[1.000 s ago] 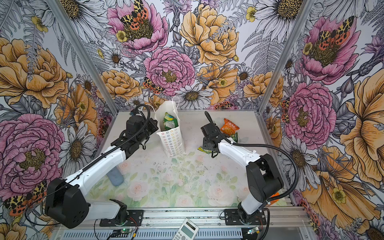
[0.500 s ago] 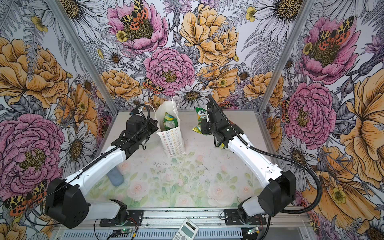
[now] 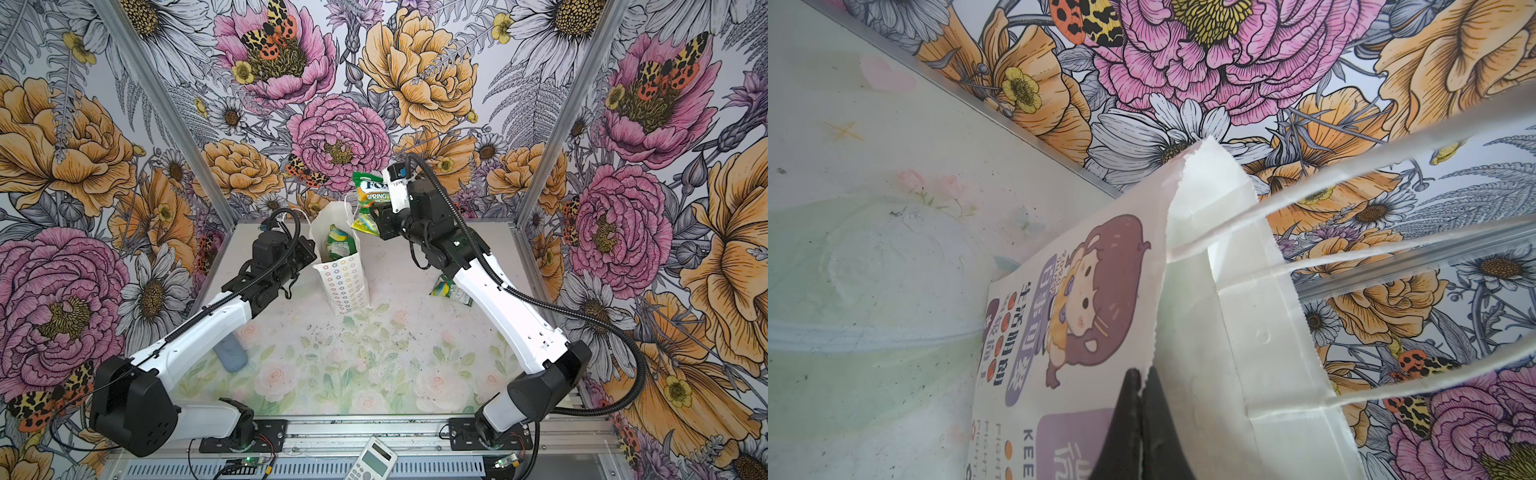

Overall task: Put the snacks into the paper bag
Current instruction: 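Lift the green packet up from the table with the right gripper, then carry the green packet over the bag and lower it into the opening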

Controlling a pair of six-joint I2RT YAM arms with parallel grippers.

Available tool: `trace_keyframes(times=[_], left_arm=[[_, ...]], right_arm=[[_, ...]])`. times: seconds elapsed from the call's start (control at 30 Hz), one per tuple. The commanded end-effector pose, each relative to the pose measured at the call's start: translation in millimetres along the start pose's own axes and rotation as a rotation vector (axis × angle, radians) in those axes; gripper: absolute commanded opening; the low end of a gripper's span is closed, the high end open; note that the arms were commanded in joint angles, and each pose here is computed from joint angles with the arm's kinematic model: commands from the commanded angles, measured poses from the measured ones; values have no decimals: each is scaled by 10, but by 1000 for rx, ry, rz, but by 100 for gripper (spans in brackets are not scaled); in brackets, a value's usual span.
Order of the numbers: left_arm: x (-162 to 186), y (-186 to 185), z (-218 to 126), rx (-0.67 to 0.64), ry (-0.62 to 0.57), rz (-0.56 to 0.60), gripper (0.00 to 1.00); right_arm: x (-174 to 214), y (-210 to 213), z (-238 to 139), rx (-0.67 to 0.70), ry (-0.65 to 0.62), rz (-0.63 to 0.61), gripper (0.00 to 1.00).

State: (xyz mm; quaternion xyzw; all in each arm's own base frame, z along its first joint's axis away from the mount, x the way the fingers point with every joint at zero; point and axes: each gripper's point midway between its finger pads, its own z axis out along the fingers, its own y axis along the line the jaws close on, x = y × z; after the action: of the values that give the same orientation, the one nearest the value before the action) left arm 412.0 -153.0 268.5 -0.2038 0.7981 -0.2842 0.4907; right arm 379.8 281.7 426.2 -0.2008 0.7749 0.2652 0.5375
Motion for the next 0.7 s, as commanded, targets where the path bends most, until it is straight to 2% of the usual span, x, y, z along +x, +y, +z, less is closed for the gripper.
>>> trace_keyframes(times=[0.0,0.23,0.67], left_arm=[[-77,-116,-75,39,-27,-7,0],[-82,-113,-85,39,-29,-7,0],[-76,-120,-80,41,-26,-7,0]], right_arm=[[-290,306,88,-102,-87,-42,33],[-411,639,363,-195,-126,-26,32],[-158,680,869,-208,-70,5,32]])
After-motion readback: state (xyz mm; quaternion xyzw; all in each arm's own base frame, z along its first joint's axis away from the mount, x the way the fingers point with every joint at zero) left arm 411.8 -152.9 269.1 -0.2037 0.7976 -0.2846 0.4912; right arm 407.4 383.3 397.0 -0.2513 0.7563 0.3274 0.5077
